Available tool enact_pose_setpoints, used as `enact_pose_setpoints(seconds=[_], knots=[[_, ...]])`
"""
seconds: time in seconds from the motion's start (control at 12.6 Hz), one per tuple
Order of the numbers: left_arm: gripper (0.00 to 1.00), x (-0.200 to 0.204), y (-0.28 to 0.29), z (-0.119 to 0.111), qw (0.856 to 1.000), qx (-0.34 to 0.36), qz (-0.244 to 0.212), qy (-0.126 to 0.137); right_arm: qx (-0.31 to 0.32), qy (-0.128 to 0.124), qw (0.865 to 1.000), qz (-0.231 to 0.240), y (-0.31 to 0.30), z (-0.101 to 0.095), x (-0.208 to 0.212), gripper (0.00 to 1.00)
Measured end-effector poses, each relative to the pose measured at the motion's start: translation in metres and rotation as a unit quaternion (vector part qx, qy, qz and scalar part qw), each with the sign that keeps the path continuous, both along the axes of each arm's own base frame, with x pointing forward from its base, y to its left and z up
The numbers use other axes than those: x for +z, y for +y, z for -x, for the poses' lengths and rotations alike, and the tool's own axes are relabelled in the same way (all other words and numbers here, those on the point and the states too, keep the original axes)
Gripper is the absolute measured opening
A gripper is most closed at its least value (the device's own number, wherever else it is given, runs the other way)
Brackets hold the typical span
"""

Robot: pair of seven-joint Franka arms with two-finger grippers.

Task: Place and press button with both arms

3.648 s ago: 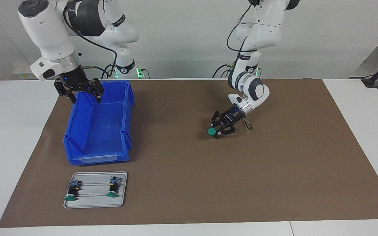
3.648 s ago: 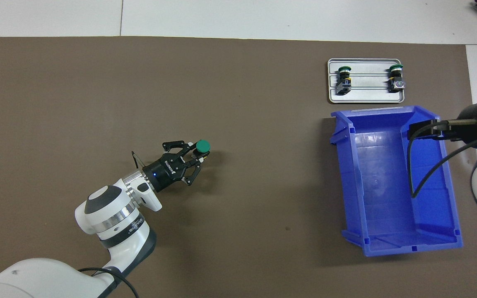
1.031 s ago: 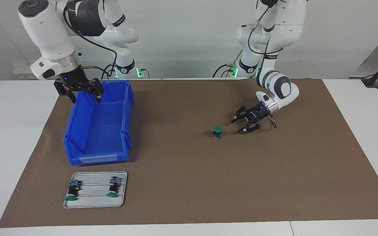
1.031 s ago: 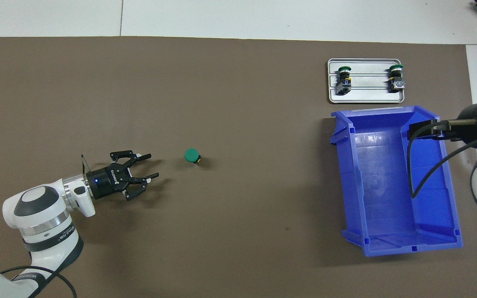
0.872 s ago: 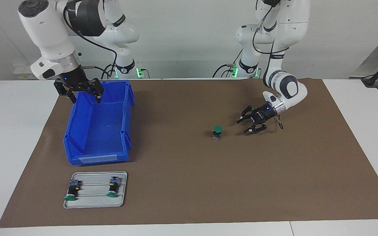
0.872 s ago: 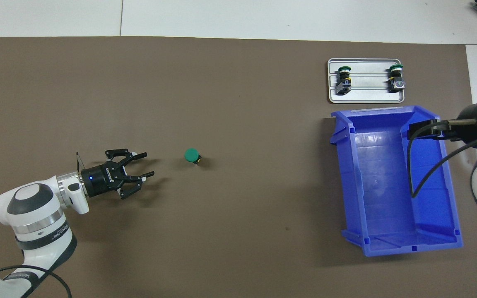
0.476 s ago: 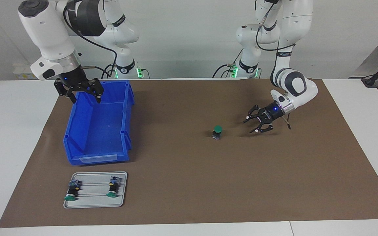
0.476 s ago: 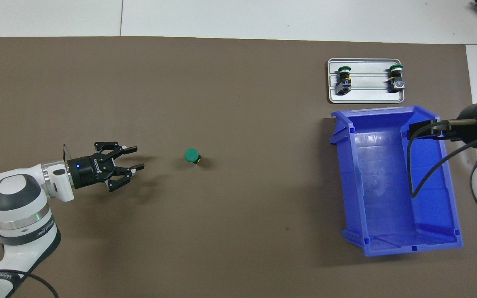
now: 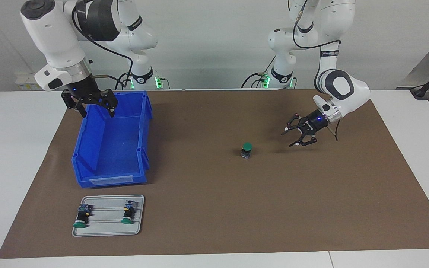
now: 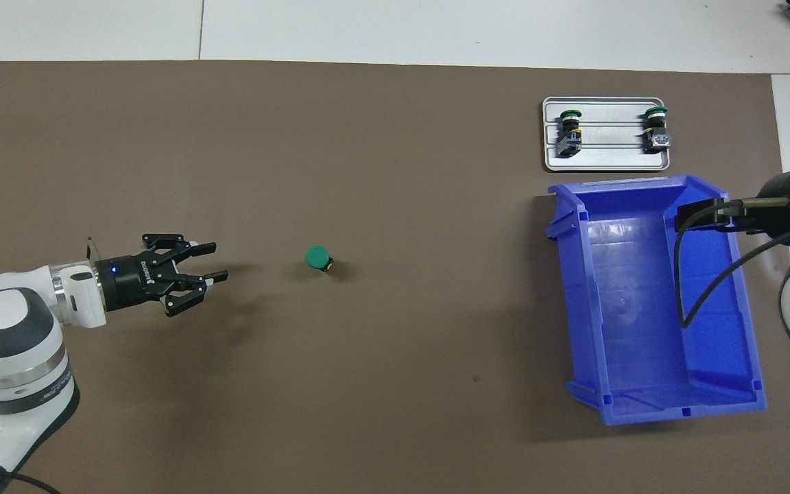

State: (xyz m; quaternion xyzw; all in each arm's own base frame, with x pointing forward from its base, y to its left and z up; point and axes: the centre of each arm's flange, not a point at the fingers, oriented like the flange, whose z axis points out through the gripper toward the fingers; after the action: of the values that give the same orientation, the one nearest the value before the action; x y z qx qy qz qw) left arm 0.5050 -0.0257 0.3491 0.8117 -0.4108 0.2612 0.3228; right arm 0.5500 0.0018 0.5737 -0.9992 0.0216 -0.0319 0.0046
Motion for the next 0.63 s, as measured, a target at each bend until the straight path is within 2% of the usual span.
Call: enact_pose_setpoints(seconds=[0.32,0.63], knots=[[0.57,0.054,-0.036,-0.022,0.996,0.022,-0.06,0.056,0.0,0.0,1.0,0.0,0.0,0.0,0.0,0.99],[0.54,0.098,-0.085,-0.036,0.982,0.073,-0.136,0.108,0.0,0.0,1.0,0.0,0.0,0.0,0.0,0.99]])
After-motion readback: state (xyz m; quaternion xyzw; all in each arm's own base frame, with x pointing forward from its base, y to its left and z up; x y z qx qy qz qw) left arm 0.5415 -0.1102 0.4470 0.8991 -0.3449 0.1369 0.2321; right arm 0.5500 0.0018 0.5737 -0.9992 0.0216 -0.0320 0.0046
